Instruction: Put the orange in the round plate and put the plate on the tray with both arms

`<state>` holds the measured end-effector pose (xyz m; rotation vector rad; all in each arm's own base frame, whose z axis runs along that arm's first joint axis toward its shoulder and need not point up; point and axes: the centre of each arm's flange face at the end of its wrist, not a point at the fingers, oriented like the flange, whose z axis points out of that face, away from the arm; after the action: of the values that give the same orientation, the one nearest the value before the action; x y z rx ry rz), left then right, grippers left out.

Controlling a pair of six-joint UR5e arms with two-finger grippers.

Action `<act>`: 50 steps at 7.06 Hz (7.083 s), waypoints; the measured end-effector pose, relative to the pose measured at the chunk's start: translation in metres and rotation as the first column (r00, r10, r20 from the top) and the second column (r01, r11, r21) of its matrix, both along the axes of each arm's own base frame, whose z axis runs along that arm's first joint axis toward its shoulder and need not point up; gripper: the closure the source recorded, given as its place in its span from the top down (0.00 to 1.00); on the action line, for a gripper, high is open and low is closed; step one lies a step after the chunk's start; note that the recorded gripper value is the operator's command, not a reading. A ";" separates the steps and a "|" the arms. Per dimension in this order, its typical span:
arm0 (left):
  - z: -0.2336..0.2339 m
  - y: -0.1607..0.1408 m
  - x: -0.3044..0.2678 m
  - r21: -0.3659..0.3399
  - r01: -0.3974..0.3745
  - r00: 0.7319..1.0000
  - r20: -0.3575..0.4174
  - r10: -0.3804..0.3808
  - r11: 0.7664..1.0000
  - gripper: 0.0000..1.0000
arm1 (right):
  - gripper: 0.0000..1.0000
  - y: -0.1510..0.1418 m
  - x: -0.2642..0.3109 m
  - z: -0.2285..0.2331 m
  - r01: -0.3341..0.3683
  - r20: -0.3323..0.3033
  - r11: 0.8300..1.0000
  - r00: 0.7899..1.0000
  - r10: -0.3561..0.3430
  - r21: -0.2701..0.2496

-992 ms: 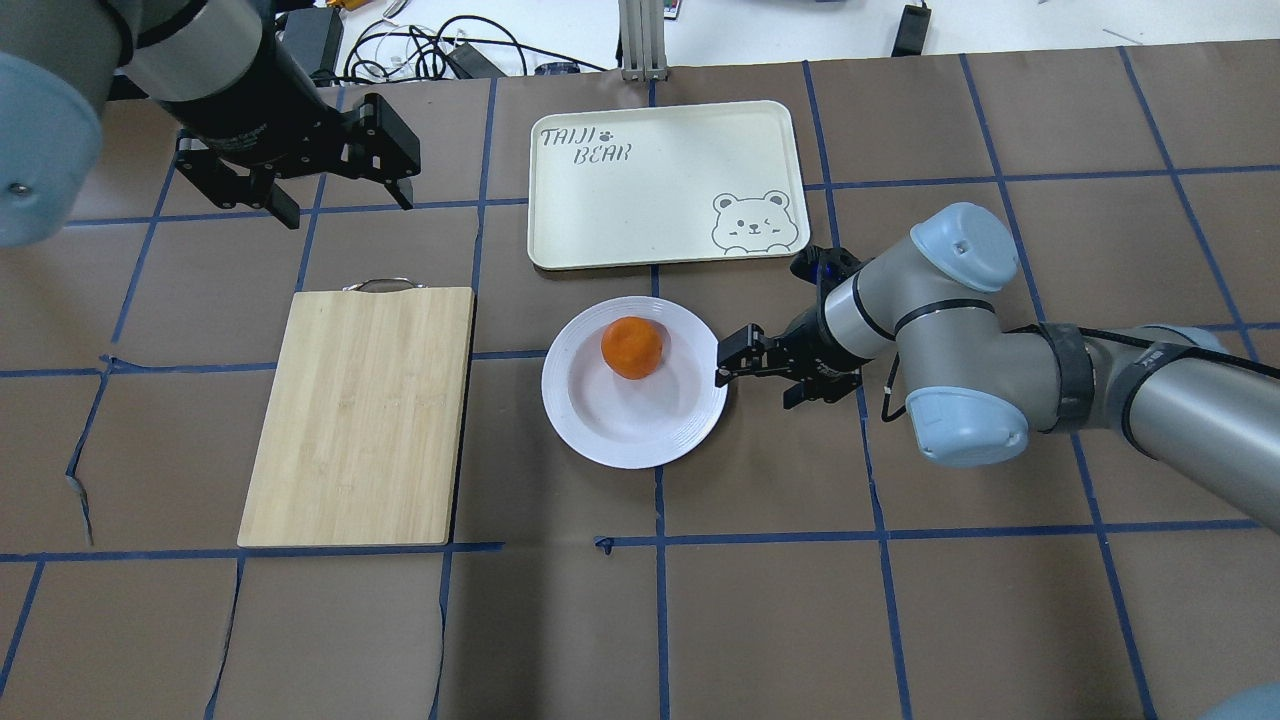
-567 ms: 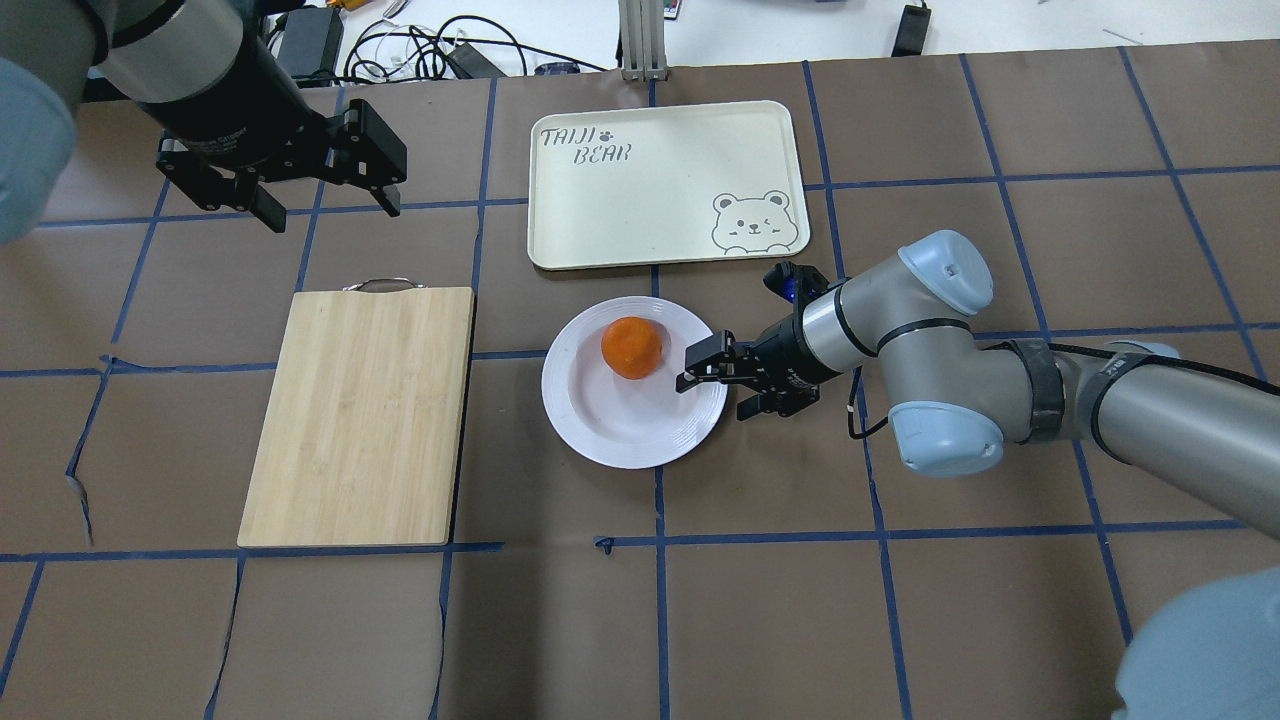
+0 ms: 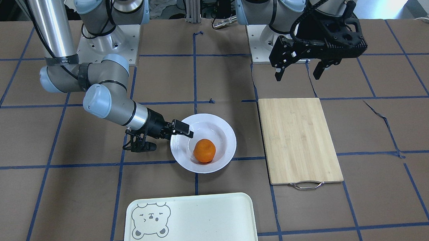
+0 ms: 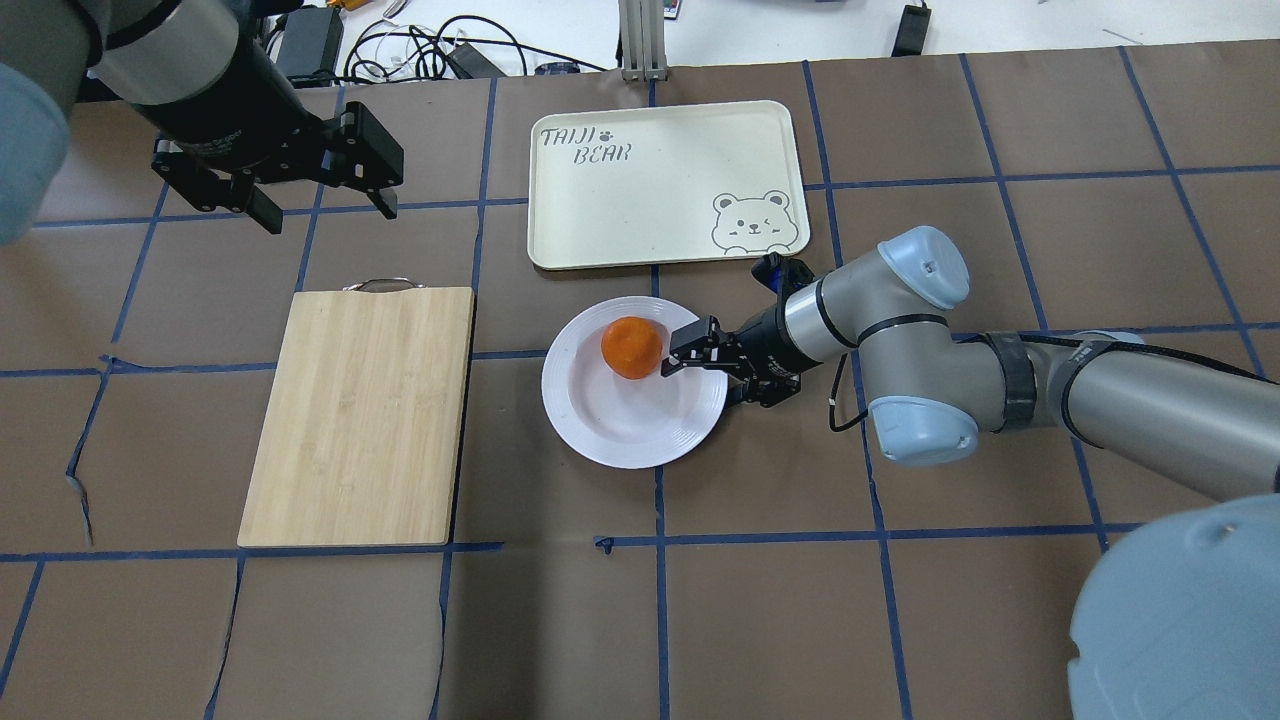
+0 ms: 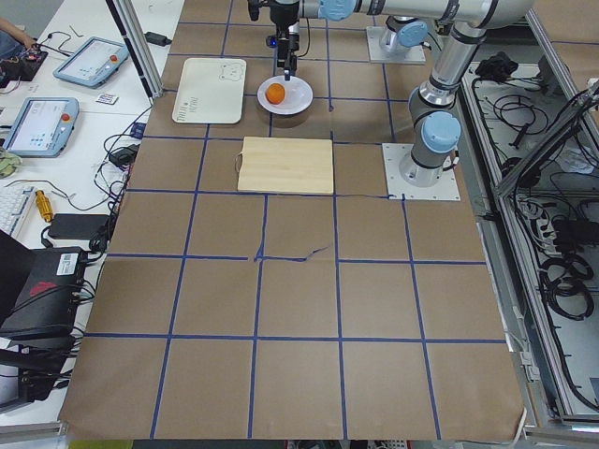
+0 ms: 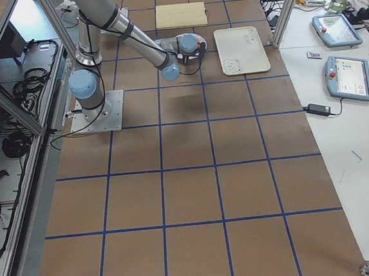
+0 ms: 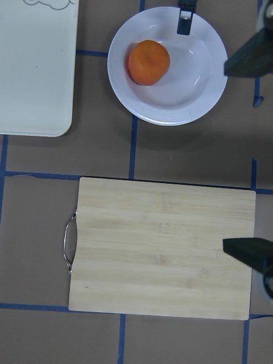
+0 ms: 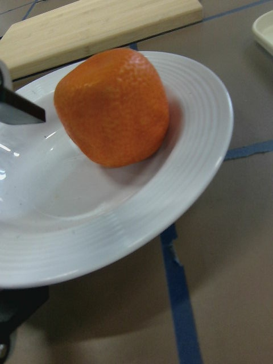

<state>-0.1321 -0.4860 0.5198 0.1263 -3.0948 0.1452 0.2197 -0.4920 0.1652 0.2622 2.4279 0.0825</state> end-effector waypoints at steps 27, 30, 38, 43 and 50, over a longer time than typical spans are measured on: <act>0.003 0.003 0.003 -0.003 -0.004 1.000 0.003 0.004 1.000 1.00 | 0.04 -0.246 0.002 0.050 0.053 -0.041 0.962 0.997 -0.066 -0.269; 0.003 0.003 0.003 -0.002 -0.004 1.000 0.003 0.004 1.000 1.00 | 0.15 -0.262 -0.021 0.031 0.036 -0.093 0.964 0.994 -0.063 -0.263; 0.003 0.003 0.003 -0.002 -0.004 1.000 0.003 0.004 1.000 1.00 | 1.00 -0.259 -0.083 0.080 0.070 -0.227 0.968 0.966 -0.127 -0.242; 0.003 0.003 0.004 -0.003 -0.005 1.000 0.003 0.005 1.000 1.00 | 1.00 -0.142 -0.085 0.267 -0.206 -0.616 0.978 0.773 0.154 -0.015; 0.003 0.003 0.004 -0.002 -0.005 1.000 0.003 0.005 1.000 1.00 | 1.00 -0.043 -0.072 0.351 -0.291 -0.686 0.955 0.708 0.169 -0.064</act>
<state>-0.1280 -0.4833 0.5224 0.1340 -3.0979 0.1486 0.1477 -0.5349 0.5163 -0.1308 3.1721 -0.1366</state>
